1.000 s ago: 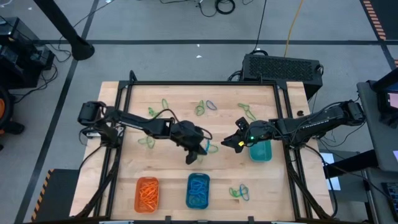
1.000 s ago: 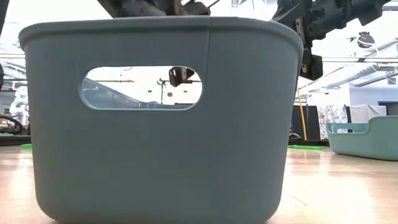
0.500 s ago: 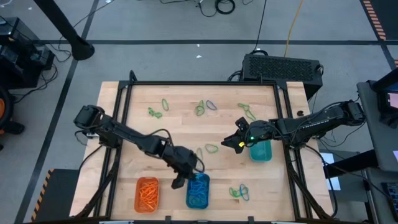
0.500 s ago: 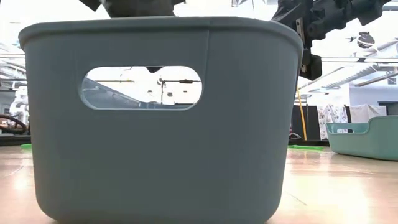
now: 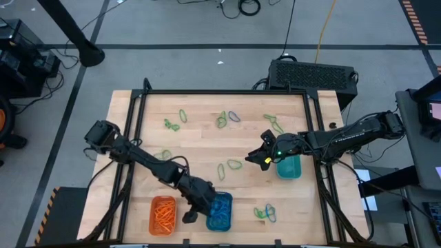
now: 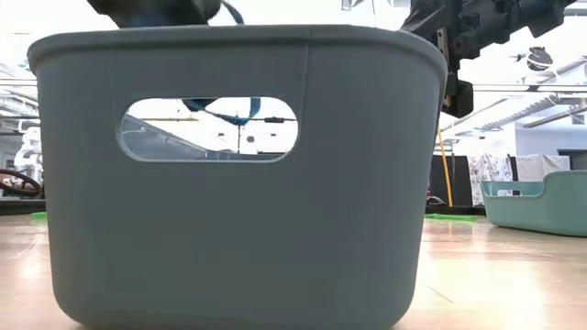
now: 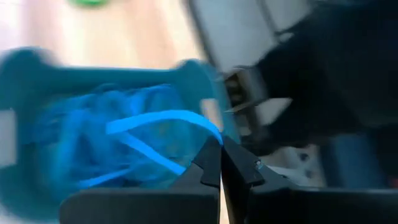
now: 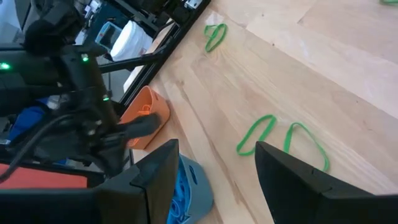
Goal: Sort rubber bands into baskets
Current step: Put the blue rubber band into the blue bin
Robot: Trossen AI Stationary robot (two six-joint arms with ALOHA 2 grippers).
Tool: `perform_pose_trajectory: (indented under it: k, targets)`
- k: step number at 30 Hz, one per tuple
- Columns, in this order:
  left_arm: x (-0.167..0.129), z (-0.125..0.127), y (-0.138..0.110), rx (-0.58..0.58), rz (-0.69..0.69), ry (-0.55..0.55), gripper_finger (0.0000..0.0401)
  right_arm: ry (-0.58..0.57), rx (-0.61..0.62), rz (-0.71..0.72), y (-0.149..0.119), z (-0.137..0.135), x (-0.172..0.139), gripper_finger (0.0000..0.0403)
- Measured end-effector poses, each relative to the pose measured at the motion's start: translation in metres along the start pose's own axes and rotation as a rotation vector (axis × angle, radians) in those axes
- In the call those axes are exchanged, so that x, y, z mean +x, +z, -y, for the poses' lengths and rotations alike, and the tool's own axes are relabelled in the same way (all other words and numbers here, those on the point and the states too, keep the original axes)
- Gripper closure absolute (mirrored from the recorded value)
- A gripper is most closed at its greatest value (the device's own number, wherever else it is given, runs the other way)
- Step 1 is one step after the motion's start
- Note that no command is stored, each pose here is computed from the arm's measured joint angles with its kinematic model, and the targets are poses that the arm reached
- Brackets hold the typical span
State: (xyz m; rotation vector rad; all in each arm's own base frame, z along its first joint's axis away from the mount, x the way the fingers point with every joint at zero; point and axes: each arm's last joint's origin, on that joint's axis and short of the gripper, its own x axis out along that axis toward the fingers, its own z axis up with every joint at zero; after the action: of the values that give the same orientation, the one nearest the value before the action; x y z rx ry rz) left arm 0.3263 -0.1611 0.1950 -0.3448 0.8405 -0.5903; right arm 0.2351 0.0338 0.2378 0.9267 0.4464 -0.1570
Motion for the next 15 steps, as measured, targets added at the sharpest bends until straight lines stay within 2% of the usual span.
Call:
perform_pose_trajectory:
  k: [3,8,15]
  targets:
    - [0.002,0.01,0.002,0.032,0.015,-0.099,0.04,0.0,-0.015,-0.001,0.0,0.0,0.0,0.02]
    - [0.009,0.014,0.0,0.049,0.014,-0.145,0.04,0.001,-0.033,-0.001,0.0,0.0,0.0,0.02]
    - [0.032,0.009,-0.007,-0.027,0.002,-0.221,0.04,0.0,-0.048,-0.001,0.0,0.0,0.0,0.02]
